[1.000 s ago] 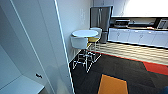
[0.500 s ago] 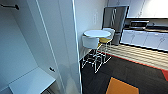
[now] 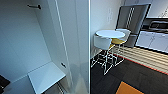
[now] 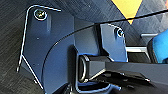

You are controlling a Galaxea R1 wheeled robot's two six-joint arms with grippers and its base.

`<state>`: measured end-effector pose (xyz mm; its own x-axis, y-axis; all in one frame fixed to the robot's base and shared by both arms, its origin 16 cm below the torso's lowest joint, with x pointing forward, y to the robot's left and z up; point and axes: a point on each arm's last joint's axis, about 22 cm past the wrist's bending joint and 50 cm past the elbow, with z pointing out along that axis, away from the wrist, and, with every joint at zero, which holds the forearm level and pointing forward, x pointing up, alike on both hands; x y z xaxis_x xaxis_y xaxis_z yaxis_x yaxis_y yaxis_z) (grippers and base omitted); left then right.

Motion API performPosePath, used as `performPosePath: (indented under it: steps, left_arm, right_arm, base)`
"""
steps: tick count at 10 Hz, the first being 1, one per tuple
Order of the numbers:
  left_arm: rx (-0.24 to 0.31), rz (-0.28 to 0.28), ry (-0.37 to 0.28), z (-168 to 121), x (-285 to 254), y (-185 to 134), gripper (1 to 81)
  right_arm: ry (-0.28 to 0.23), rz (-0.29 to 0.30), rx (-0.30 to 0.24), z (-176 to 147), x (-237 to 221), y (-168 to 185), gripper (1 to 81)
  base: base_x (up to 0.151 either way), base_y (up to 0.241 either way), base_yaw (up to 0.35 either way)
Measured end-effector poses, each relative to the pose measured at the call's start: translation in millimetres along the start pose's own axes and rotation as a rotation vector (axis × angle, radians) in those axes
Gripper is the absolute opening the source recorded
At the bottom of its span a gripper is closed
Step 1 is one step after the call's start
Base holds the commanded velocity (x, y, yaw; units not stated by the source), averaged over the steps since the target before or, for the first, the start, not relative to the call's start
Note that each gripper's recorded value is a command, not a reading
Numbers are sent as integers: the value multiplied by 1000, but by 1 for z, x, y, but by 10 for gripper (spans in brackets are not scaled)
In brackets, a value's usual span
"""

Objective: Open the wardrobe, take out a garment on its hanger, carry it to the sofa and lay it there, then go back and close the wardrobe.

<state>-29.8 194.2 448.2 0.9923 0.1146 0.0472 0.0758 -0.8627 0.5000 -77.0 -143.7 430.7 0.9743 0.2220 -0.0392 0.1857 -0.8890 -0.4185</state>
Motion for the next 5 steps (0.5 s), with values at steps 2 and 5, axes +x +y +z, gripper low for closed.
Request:
performPosePath:
  steps: [2, 5]
  left_arm:
    - [64, 0, -30, 3, -6, -10, 811]
    - [110, 0, -51, 5, -10, -15, 811]
  right_arm:
    - [-3, -2, -18, -2, -1, 9, 811]
    - [-7, -7, -62, -6, -3, 31, 811]
  base:
    - [0, 0, 338]
    - [0, 0, 338]
